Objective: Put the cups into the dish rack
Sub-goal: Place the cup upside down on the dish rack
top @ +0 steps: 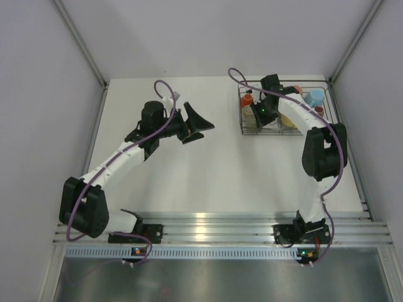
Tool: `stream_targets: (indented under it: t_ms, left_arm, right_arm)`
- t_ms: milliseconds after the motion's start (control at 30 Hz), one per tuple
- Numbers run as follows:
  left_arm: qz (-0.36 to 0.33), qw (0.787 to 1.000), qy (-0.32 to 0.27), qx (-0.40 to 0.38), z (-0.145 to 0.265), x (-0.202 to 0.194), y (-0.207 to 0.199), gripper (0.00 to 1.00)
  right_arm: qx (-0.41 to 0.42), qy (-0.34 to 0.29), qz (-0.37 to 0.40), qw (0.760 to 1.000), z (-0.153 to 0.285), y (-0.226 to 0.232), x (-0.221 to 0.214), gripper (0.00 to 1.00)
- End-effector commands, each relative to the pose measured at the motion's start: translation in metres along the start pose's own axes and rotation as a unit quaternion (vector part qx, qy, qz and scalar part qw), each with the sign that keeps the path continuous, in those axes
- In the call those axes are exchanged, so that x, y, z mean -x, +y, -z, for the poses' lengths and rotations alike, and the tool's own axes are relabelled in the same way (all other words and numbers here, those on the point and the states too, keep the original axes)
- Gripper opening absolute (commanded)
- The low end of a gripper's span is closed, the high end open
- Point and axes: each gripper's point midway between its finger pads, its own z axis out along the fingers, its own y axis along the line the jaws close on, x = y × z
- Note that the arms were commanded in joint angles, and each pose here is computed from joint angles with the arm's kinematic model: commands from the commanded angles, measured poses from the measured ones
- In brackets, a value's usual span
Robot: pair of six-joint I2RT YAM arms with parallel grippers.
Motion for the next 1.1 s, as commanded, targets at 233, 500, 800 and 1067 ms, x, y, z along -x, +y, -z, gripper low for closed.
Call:
stream_targets:
  t_ms: [233,500,800,1067]
  left_arm:
    - [-0.029,0.998,-0.055,-0.014,0.007,0.02,-0.022,0.98]
    - [-0.031,0.998,-0.059,-0.012,0.009,0.02,-0.023,0.98]
    - [-0.035,0.998,-0.058,-0.015,0.011,0.021,-0.028,0.98]
    - [-0.035,0.998,-0.055,-0.012,0.012,0.018,-0.027,0.98]
  right_arm:
    - [0.064,0.005,0.006,0.998,-0.042,-0.004,0.006,0.0]
    - [0.051,0.002,0.02,0.999,-0.034,-0.01,0.01,0.0]
    - [0.009,-0.005,0.01,1.0,-0.016,-0.022,0.015,0.24]
    - [0.006,-0.024,0.005,1.0,-0.007,-0.021,0.019,0.5]
